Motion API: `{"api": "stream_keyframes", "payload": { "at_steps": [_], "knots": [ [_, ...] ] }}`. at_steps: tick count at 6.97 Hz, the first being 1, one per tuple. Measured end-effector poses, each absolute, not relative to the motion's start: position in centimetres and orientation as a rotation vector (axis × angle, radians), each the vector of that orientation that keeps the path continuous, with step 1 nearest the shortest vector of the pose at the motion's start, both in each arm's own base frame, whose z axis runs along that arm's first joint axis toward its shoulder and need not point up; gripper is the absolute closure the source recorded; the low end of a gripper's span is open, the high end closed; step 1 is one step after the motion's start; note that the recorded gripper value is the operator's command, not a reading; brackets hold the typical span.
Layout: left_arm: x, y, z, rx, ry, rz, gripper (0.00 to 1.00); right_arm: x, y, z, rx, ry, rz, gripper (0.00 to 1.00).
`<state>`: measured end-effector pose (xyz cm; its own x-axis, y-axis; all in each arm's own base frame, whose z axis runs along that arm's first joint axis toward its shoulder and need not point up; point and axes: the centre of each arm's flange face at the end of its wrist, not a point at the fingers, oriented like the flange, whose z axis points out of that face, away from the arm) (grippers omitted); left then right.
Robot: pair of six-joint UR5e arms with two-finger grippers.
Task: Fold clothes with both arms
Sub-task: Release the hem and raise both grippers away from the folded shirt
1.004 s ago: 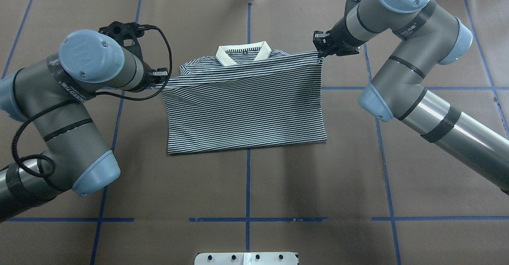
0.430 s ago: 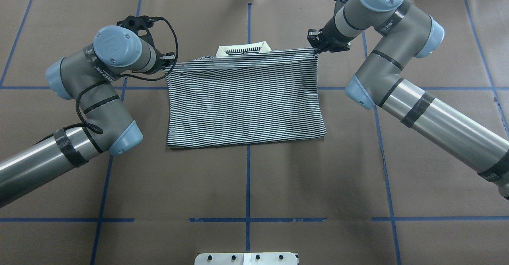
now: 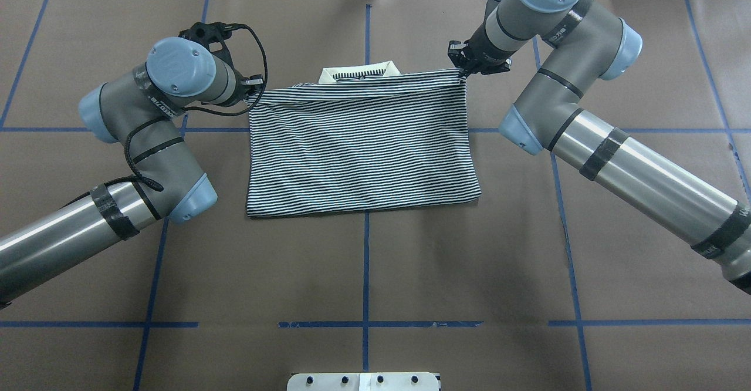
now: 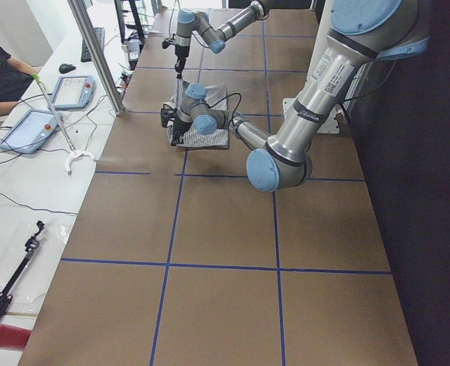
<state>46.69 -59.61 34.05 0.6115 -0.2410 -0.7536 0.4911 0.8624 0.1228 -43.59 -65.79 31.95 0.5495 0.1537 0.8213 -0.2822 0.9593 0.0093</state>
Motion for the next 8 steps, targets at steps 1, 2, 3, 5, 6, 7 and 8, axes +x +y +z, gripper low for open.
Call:
{"api": "stream_keyframes", "payload": {
  "at_steps": [1,2,3,5,6,7,8],
  "knots": [
    [46.8,-59.7,33.4,0.338,0.818,-0.430,0.74,-43.7,-65.8,31.9,0.146,-0.956,0.258,0.90],
    [46.9,-59.8,33.0,0.341,0.823,-0.429,0.63,-43.7,-65.9,31.7,0.148,-0.959,0.257,0.45],
    [47.0,-59.8,32.7,0.342,0.826,-0.428,0.44,-43.8,-65.8,31.6,0.152,-0.965,0.253,0.00],
    [47.0,-59.7,32.6,0.342,0.827,-0.426,0.00,-44.0,-65.6,31.7,0.157,-0.971,0.247,0.00],
    [47.0,-59.7,32.6,0.341,0.827,-0.425,0.00,-44.0,-65.6,32.0,0.159,-0.969,0.241,0.00],
    [46.9,-59.7,32.4,0.341,0.831,-0.423,0.00,-43.9,-65.6,32.0,0.164,-0.969,0.229,0.00],
    [46.7,-59.5,31.8,0.345,0.840,-0.421,0.00,-43.6,-65.5,31.8,0.167,-0.976,0.219,0.00]
  ]
}}
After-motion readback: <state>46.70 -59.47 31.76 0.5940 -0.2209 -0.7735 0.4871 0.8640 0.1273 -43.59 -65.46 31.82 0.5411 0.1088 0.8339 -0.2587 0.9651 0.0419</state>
